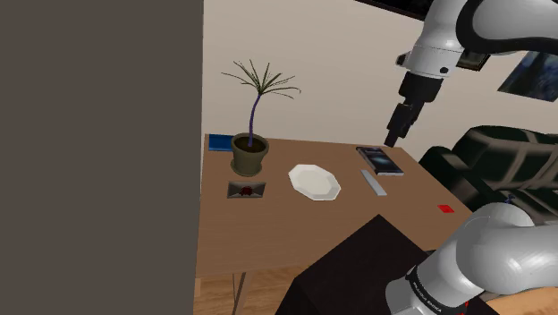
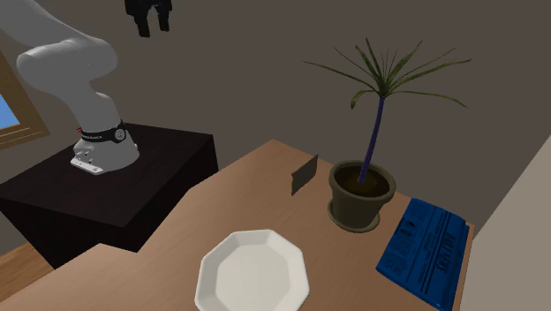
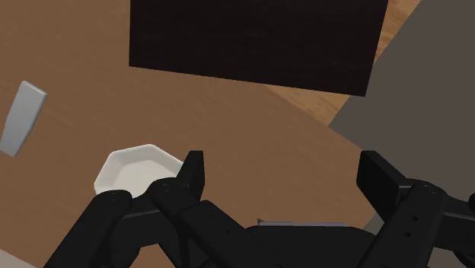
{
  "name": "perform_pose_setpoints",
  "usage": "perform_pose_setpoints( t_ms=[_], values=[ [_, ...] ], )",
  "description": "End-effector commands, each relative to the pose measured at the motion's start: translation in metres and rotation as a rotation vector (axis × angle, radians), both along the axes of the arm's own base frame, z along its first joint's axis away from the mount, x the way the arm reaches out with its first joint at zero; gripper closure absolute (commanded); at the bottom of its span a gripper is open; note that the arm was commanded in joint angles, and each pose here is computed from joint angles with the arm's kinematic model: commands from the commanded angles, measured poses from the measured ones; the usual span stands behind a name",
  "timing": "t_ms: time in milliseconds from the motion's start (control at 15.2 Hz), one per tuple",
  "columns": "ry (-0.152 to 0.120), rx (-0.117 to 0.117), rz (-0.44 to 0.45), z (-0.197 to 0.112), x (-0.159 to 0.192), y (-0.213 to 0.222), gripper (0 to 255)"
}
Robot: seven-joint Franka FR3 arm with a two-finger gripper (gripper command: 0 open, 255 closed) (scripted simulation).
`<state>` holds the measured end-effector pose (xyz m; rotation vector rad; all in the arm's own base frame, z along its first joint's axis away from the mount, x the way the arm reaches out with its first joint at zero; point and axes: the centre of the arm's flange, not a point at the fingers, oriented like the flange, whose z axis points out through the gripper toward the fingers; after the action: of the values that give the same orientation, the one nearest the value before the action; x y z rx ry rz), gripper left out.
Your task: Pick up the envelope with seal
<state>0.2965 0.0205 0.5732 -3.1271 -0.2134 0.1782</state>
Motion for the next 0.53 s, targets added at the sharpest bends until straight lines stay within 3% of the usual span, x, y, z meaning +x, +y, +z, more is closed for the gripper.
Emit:
perform_pose_setpoints(
  t_ms=[0,462],
  values=[
    [0.000,0.000,0.000,0.000,0.000,0.000,0],
    [-0.011,0.015,0.152,-0.066,0.062,-0.005,0]
  ],
)
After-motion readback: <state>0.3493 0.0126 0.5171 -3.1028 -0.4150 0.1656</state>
